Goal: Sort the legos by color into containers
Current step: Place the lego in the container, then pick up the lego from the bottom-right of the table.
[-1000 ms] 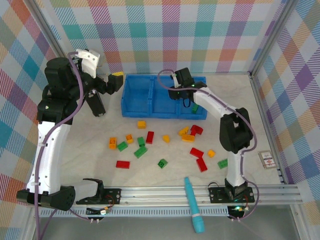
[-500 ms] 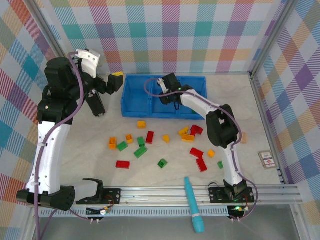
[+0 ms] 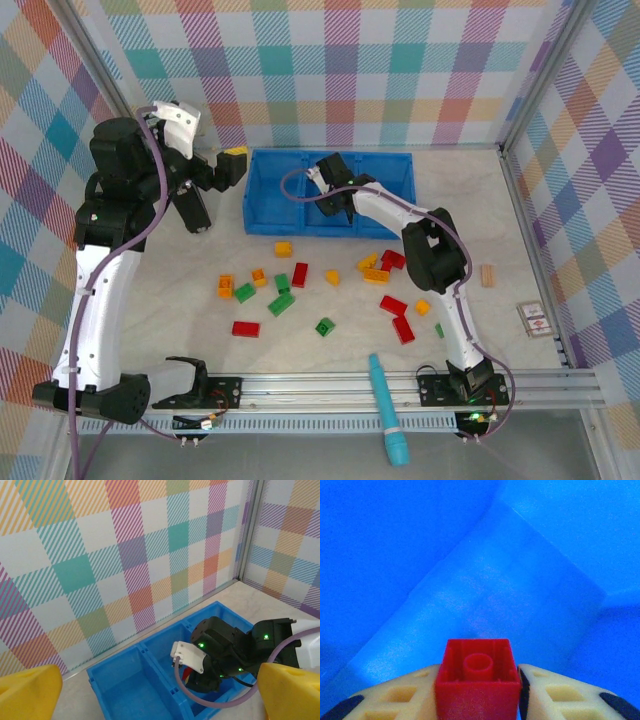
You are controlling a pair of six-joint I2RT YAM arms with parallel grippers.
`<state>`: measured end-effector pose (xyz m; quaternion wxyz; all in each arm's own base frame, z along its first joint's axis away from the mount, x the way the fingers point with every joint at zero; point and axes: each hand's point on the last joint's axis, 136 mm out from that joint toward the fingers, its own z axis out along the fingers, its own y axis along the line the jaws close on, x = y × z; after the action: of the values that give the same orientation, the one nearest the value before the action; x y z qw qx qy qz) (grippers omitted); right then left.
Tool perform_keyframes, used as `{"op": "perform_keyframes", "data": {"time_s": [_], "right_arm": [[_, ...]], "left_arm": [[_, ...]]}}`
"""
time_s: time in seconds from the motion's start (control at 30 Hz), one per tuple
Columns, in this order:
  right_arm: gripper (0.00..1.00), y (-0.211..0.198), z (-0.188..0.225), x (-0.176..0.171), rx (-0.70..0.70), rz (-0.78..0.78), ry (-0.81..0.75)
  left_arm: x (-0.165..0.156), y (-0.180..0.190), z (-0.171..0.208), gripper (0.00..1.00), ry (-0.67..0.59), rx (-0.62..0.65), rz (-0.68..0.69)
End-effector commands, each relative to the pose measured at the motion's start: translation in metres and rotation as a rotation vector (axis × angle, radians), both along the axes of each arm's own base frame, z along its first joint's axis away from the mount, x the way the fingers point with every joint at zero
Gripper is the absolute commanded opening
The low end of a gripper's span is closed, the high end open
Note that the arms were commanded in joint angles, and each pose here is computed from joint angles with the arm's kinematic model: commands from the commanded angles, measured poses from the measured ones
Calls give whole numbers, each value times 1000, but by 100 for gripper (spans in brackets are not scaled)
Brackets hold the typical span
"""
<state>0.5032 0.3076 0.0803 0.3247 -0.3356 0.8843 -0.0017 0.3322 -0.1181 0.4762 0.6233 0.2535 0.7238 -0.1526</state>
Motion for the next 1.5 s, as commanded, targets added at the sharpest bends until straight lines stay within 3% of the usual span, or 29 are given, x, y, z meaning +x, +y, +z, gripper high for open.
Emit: {"op": "perform_keyframes", "data": {"time_s": [0.0,0.37,0.57,0.77,0.93,1.1,1.23,1.47], "right_arm": [[47,6,15,0,9,18,-20],[46,-7,95,-19,92,-44,-62],[47,-63,116,-73,72,-230,6],[52,-128,97,-161,126,-464,123],[54,-169,75,-244,303,-704,255],[56,-210,41,-308,391,-994,357],[62,-224,18,-331,455,-1128,389],[69,-228,-2,-330,417,-1248,414]], "left_arm": [[-7,1,15,100,-59,-11,-8],[-13,1,21,100,-80,-32,-15],[-15,4,23,100,-95,-33,8],[-21,4,25,100,-111,-37,0],[-19,4,23,100,-107,-36,4],[-18,6,23,100,-107,-32,15],[-18,5,22,100,-112,-34,8],[-18,6,22,100,-109,-31,13]]}}
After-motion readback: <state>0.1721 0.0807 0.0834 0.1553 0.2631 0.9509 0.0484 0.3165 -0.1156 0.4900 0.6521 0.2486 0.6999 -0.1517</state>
